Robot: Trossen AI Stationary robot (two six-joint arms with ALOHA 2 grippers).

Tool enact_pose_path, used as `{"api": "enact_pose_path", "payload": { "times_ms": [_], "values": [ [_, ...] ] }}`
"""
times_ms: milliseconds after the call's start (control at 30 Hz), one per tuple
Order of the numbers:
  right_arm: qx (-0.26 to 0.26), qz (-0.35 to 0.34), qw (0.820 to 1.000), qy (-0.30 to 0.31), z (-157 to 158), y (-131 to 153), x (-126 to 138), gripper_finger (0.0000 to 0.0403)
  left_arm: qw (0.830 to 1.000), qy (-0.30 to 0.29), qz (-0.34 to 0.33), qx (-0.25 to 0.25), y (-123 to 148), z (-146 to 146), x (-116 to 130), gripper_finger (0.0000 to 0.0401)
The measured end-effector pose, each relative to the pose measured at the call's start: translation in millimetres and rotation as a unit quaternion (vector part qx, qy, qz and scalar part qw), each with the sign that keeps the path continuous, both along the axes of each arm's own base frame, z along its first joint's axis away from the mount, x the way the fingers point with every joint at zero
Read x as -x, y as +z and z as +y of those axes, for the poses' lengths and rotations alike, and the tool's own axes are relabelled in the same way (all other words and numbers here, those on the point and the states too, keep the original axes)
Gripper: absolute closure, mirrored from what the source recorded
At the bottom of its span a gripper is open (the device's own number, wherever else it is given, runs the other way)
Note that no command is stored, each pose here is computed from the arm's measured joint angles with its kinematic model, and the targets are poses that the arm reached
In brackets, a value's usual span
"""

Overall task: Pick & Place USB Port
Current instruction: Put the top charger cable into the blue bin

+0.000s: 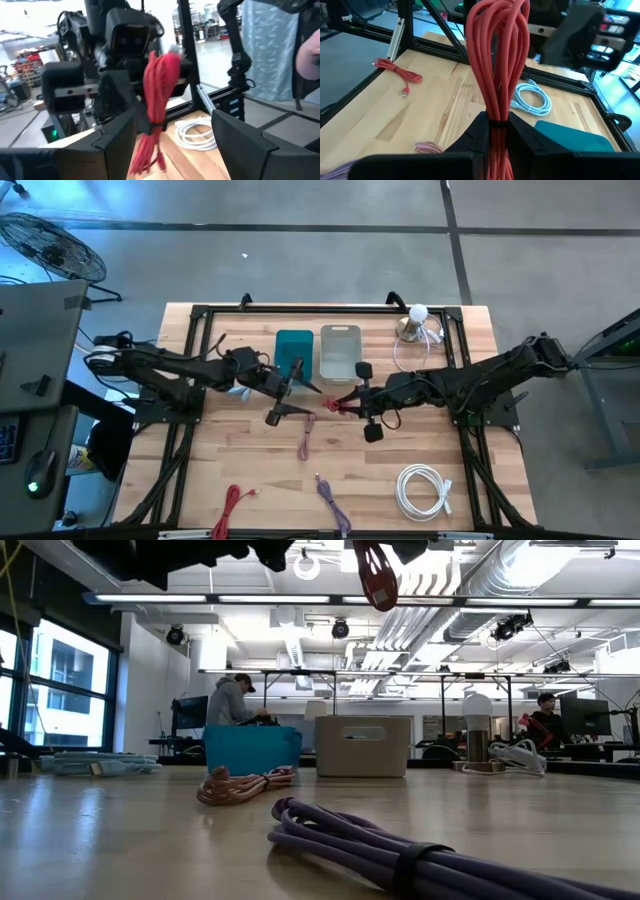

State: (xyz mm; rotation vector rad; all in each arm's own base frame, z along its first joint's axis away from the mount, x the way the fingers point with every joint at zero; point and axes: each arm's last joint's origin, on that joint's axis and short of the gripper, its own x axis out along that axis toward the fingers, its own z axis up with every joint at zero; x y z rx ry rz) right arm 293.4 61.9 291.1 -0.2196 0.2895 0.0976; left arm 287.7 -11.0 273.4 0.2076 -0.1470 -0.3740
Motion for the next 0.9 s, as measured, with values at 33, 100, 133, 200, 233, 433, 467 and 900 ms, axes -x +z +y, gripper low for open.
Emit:
{"api": "enact_pose_path", "payload": {
  "times_ms": [33, 100, 133, 200, 233, 433, 467, 900],
  "values": [
    [-0.001, -0.003, 1.000, 0.001, 0.1, 0.5, -0.2, 0.0368, 1.000, 0.003, 0.001, 0.001, -0.4, 0.2, -1.0, 0.0153],
    [-0.002, -0.006, 1.000, 0.004, 0.3, 1.1, -0.3, 0.0368, 1.000, 0.006, 0.002, 0.001, -0.6, 0.2, -4.1, 0.0153],
    [-0.003, -0.008, 1.000, 0.005, 0.4, 1.5, -0.4, 0.0368, 1.000, 0.007, 0.004, 0.001, -1.1, 0.3, -5.4, 0.0153],
    [-0.006, -0.009, 1.000, 0.012, 0.8, 1.8, -0.5, 0.0368, 1.000, 0.008, 0.004, 0.002, -0.3, 0.4, -8.5, 0.0153],
    [-0.006, -0.009, 1.000, 0.014, 1.0, 1.9, -0.5, 0.0368, 1.000, 0.009, 0.002, 0.002, 0.7, 0.4, -9.7, 0.0153],
    [-0.009, -0.009, 1.000, 0.017, 1.2, 1.9, -0.5, 0.0368, 1.000, 0.010, -0.011, 0.002, 9.2, 0.5, -12.6, 0.0153],
    [-0.009, -0.009, 1.000, 0.017, 1.2, 1.9, -0.5, 0.0368, 1.000, 0.010, -0.012, 0.002, 9.5, 0.5, -12.7, 0.0153],
    [-0.006, -0.009, 1.000, 0.012, 0.9, 1.9, -0.5, 0.0368, 1.000, 0.010, -0.013, 0.002, 10.8, 0.5, -13.0, 0.0153]
  ]
}}
